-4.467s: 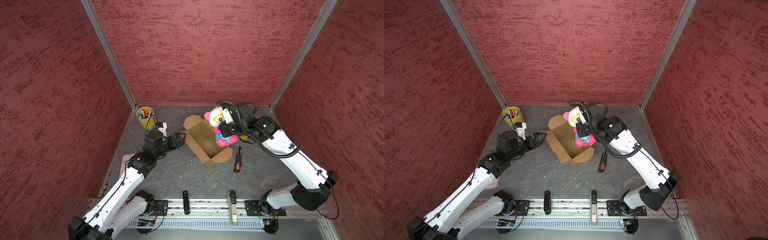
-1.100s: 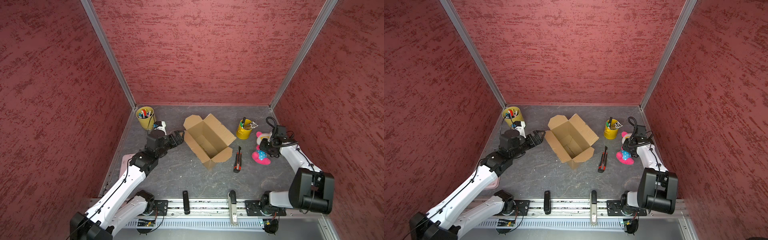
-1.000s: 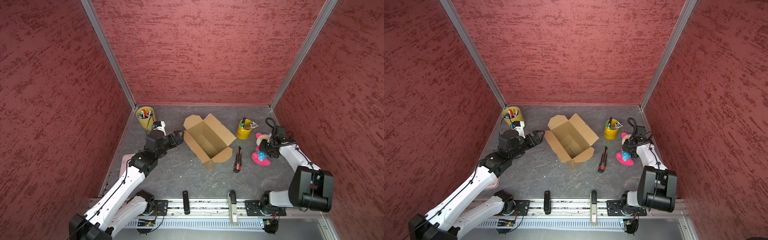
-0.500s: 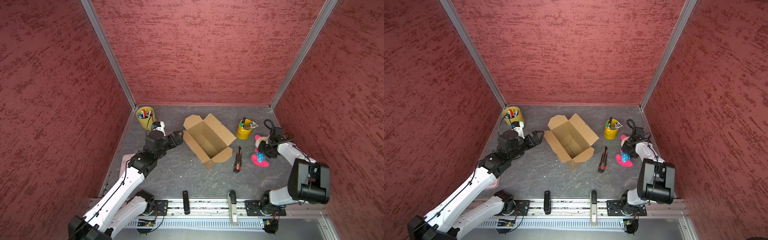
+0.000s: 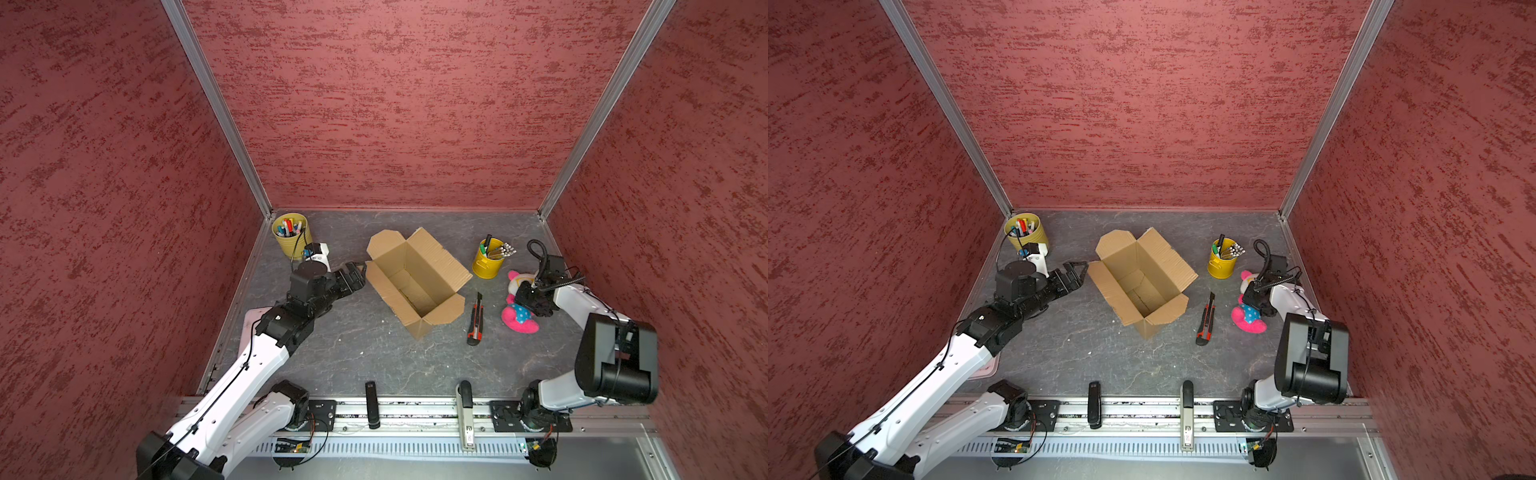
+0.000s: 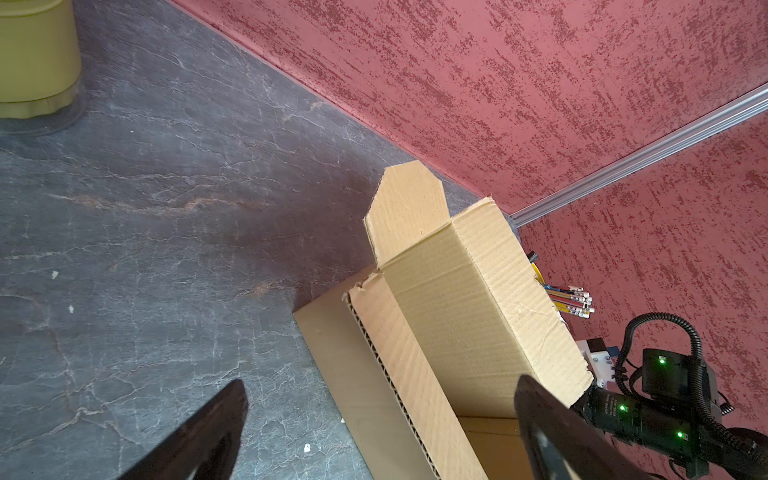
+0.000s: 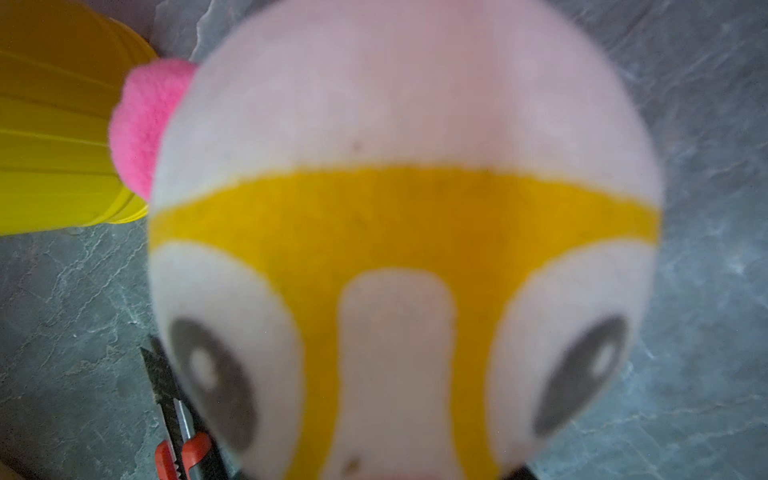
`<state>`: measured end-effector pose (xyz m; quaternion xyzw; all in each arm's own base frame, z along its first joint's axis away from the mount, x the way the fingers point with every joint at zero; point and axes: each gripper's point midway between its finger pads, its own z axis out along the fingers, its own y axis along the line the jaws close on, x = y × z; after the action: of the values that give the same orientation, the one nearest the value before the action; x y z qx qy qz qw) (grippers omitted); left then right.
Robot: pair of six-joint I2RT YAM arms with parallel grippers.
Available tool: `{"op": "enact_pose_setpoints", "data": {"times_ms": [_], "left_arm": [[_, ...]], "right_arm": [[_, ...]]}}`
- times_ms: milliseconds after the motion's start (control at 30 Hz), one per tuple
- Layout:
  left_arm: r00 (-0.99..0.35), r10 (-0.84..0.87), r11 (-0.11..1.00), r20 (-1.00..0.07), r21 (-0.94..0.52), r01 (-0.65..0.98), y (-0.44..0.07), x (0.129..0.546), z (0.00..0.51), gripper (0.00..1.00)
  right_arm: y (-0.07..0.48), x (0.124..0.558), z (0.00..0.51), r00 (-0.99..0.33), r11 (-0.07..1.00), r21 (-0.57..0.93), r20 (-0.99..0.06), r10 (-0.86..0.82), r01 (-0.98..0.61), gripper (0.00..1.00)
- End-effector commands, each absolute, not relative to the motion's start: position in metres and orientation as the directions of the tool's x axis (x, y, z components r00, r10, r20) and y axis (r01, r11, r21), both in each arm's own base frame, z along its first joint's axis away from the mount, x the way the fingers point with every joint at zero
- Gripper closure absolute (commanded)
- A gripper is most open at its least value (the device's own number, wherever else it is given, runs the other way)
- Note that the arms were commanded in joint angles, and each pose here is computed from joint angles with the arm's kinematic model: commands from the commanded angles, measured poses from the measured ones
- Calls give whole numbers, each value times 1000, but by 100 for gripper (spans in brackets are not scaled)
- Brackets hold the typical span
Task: Unpack the express box
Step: 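Lower the doll onto the table beside the bucket and open the right gripper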
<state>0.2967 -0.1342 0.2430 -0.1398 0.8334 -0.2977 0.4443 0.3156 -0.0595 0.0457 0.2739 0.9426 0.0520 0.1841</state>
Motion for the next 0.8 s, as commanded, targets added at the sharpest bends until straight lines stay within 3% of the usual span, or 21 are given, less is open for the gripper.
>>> {"op": "enact_pose_setpoints", "data": {"times_ms": [0, 300, 767], "left_arm": [[-560, -486, 790, -671, -611, 46, -132, 295, 245, 0], [-559, -485, 791, -672, -610, 46, -131, 294, 245, 0], [-547, -492, 791, -677, -611, 44, -122, 289, 245, 0]], "right_arm": [[-64, 310, 37, -777, 833, 176, -300, 553, 525, 49], [-65, 311, 44, -772, 833, 175, -312, 553, 526, 30], [-67, 311, 75, -751, 832, 187, -361, 553, 522, 15]]}}
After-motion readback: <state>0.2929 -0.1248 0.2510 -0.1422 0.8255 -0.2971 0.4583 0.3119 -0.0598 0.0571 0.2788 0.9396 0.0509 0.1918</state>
